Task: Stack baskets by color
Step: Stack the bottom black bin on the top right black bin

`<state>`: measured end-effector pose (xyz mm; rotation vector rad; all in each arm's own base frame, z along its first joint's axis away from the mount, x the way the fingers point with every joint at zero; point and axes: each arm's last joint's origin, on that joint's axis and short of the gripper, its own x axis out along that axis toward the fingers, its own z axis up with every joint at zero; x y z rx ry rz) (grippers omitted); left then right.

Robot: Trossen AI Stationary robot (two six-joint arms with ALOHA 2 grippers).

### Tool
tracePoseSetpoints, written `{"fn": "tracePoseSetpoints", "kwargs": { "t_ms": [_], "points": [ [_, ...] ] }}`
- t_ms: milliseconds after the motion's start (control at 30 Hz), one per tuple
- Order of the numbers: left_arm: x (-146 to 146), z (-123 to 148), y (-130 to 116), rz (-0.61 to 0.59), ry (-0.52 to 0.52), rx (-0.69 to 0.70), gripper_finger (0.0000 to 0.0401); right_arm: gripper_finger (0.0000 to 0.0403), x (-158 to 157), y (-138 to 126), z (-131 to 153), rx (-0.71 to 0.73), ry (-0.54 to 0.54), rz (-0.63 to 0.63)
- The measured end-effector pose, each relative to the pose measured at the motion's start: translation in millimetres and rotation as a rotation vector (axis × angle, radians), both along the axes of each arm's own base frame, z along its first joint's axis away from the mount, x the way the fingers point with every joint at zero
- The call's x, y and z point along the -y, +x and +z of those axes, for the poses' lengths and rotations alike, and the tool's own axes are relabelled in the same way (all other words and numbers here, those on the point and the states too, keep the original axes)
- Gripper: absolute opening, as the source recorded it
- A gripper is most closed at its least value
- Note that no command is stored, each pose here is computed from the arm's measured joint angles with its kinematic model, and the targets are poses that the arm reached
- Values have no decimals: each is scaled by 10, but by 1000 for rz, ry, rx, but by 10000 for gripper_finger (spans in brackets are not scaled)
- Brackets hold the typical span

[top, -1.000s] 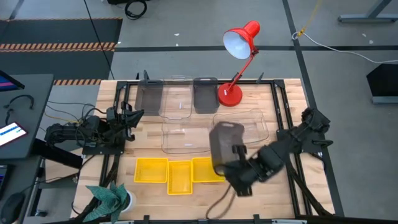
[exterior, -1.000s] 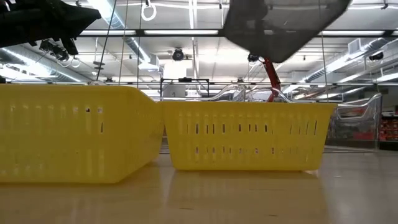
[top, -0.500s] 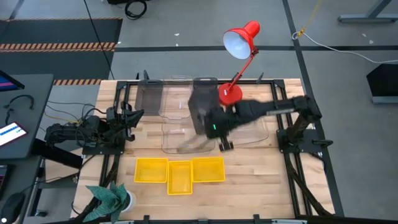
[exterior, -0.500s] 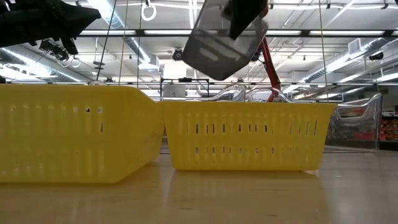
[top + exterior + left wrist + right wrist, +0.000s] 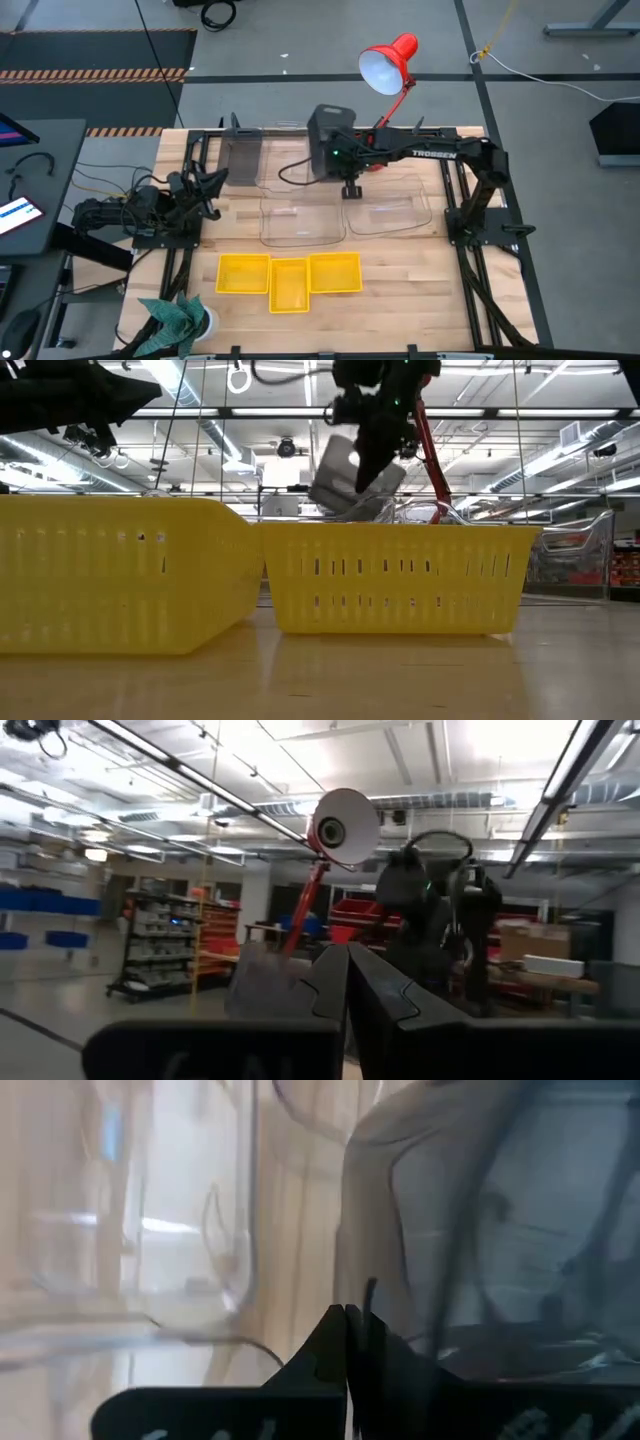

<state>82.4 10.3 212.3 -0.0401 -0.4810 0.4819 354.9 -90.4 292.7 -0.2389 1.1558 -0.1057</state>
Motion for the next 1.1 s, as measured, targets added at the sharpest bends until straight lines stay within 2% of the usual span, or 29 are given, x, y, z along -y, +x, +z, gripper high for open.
{"fn": "tracePoseSetpoints", "kwargs": {
  "t_ms": [233,500,600,800,967,1100],
  "points": [
    [-4,27,-18,12,-1,32,14,2,305,-75,-196,4,-20,-49],
    [-18,65,-51,81,13,57,14,2,390,-42,72,83,-39,-47],
    [-23,89,-72,109,23,75,19,2,451,5,71,50,-25,-59],
    [-24,111,-89,123,37,92,12,2,546,264,-70,-81,19,-42],
    [-24,112,-90,124,38,94,9,2,577,351,-144,-107,47,-59],
    [-24,112,-90,123,37,94,17,2,581,375,-210,-116,59,-119]
  ]
}}
